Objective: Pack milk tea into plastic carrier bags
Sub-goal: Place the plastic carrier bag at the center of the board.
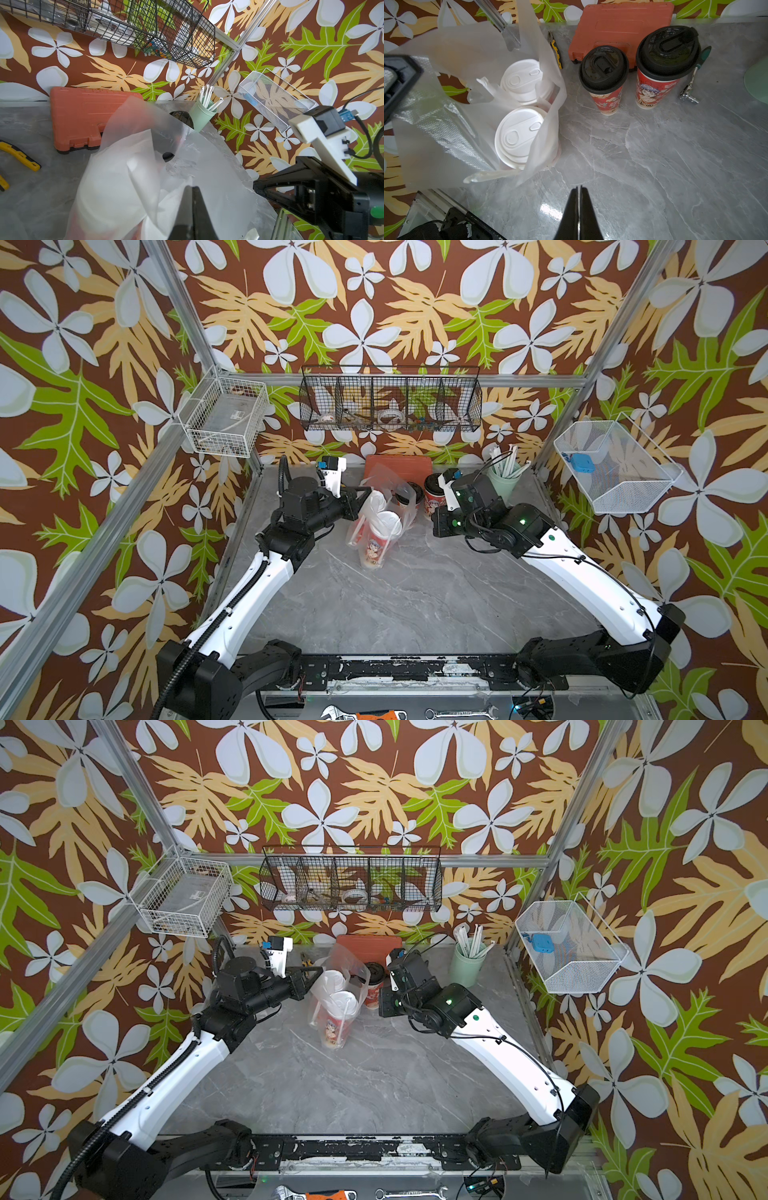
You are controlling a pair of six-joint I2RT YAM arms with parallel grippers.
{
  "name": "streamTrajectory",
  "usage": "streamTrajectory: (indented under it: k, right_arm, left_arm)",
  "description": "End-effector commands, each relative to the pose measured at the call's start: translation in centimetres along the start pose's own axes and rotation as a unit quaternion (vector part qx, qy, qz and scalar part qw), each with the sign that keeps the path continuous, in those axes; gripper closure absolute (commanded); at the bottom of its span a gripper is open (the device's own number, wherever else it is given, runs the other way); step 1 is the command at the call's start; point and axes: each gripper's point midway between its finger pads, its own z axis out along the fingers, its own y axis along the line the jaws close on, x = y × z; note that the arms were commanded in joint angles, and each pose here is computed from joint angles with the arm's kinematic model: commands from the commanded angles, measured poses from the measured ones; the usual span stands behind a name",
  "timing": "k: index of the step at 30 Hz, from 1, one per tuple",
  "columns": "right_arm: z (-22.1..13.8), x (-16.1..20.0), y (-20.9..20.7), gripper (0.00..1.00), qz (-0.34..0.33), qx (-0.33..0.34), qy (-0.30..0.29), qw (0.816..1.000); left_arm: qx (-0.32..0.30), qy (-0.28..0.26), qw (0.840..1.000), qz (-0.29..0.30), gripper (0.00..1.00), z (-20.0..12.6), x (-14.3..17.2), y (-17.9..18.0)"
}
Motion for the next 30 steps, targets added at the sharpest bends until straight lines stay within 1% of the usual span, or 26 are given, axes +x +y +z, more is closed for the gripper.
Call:
streamTrajectory:
  k: [1,7,12,17,23,27,30]
  right_arm:
    - [0.3,0.2,-0.1,1.00,-0.003,0.004,0.004,1.000]
    - [0.5,0.3,-0.2,1.00,-0.003,0.008,0.008,1.000]
    - [0.9,0.3,-0.3,1.00,-0.003,0.012,0.012,1.000]
    - [1.2,0.4,-0.4,1.00,-0.002,0.017,0.015,1.000]
    - [1.2,0.4,-0.6,1.00,-0.003,0.022,0.015,1.000]
    - [1.3,0.5,-0.8,1.00,-0.003,0.025,0.016,1.000]
    - [1.4,0.5,-0.8,1.00,-0.001,0.024,0.016,1.000]
  left_arm:
    - [0.036,-0.012,0.999,0.028,1.00,0.3,-1.5,-0.5]
    - [0.050,-0.016,0.998,0.025,1.00,1.2,-2.8,1.9]
    - [0.073,-0.015,0.997,0.007,1.00,3.0,-3.6,3.7]
    - [0.096,-0.010,0.995,-0.002,1.00,4.6,-4.1,4.6]
    - [0.110,-0.020,0.994,-0.007,1.00,5.8,-5.5,4.9]
    - [0.121,-0.015,0.992,-0.016,1.00,6.5,-5.2,5.3]
    - [0.109,-0.003,0.994,-0.026,1.00,7.0,-3.9,6.9]
